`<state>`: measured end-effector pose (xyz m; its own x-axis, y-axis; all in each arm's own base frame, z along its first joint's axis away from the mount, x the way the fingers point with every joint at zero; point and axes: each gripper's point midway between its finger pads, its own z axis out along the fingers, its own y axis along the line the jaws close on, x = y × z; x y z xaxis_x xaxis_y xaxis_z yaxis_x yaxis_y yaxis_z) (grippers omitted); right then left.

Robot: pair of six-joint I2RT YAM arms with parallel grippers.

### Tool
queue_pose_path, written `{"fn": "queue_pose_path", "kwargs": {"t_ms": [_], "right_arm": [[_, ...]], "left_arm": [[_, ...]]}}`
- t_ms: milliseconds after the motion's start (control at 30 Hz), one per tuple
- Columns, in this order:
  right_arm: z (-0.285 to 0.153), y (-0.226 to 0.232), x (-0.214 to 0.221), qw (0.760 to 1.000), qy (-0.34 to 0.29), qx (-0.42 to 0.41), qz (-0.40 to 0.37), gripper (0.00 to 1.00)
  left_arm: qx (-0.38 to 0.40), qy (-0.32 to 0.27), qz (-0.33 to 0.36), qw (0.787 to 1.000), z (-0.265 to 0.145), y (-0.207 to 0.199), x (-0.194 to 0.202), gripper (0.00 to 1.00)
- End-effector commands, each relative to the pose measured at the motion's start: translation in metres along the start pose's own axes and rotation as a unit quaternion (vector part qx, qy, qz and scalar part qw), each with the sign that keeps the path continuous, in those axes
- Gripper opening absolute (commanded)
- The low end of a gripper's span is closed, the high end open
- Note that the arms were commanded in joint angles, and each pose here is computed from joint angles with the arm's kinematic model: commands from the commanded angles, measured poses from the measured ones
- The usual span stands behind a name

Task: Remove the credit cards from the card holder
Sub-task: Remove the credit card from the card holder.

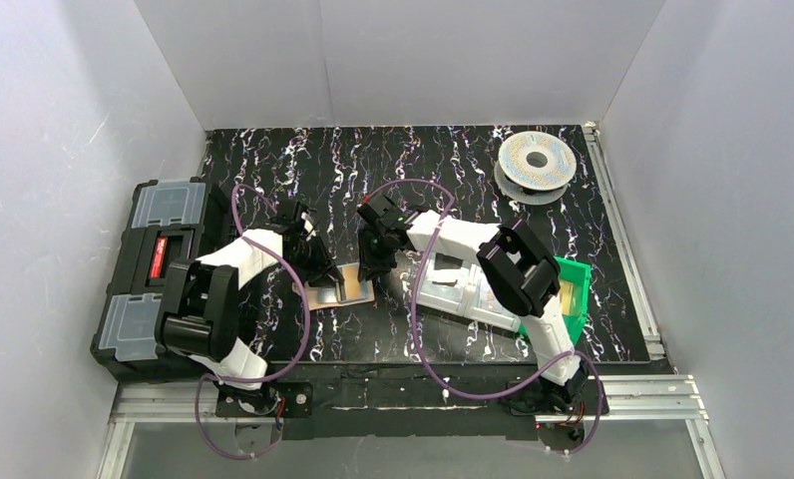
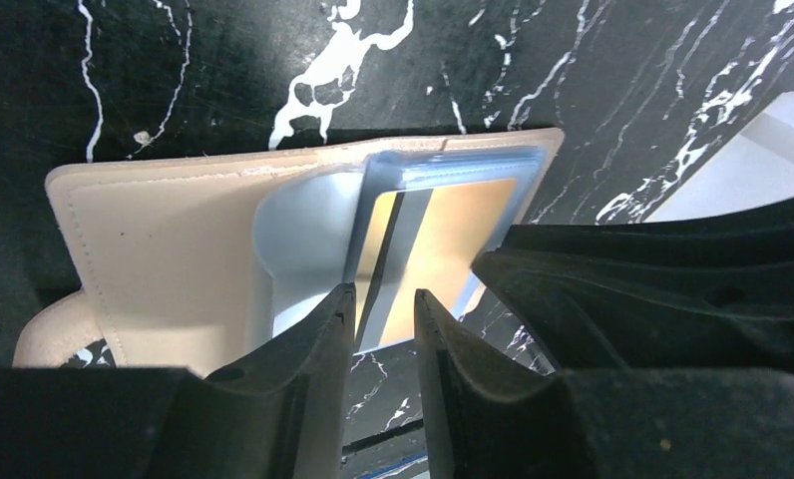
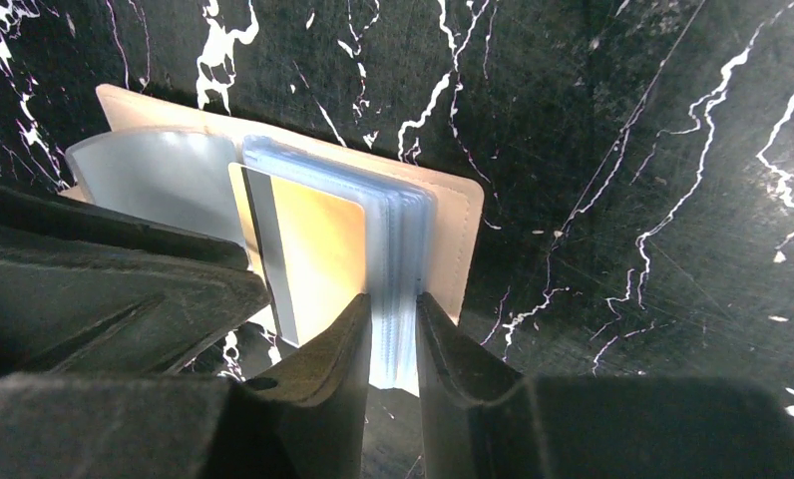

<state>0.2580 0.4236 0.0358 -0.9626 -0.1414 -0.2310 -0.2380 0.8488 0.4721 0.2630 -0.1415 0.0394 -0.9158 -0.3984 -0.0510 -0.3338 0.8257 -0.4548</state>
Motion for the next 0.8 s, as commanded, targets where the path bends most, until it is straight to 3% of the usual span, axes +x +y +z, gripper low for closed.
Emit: {"fn": "queue_pose_path", "kwargs": {"t_ms": [0,200,400,767], "right_arm": [[0.008,-0.015,0.004,1.000,0.012,0.027,-0.008,0.29],[0.012,-0.022,0.011,0.999,0.021,0.033,-0.007,0.28],[0.014,-0.023,0.013,0.999,0.028,0.033,-0.010,0.27],[0.018,-0.043,0.018,0.998,0.036,0.048,0.007,0.26]], "left_arm": [[-0.004,0.012,-0.009,1.000,0.005,0.007,0.007,0.27],[-0.027,0.001,-0.012,1.000,0.006,0.020,0.010,0.33],[0.034,0.008,-0.031,0.999,0.014,0.004,0.016,0.30],[0.114,-0.001,-0.040,0.993,-0.006,-0.030,0.014,0.06]]}}
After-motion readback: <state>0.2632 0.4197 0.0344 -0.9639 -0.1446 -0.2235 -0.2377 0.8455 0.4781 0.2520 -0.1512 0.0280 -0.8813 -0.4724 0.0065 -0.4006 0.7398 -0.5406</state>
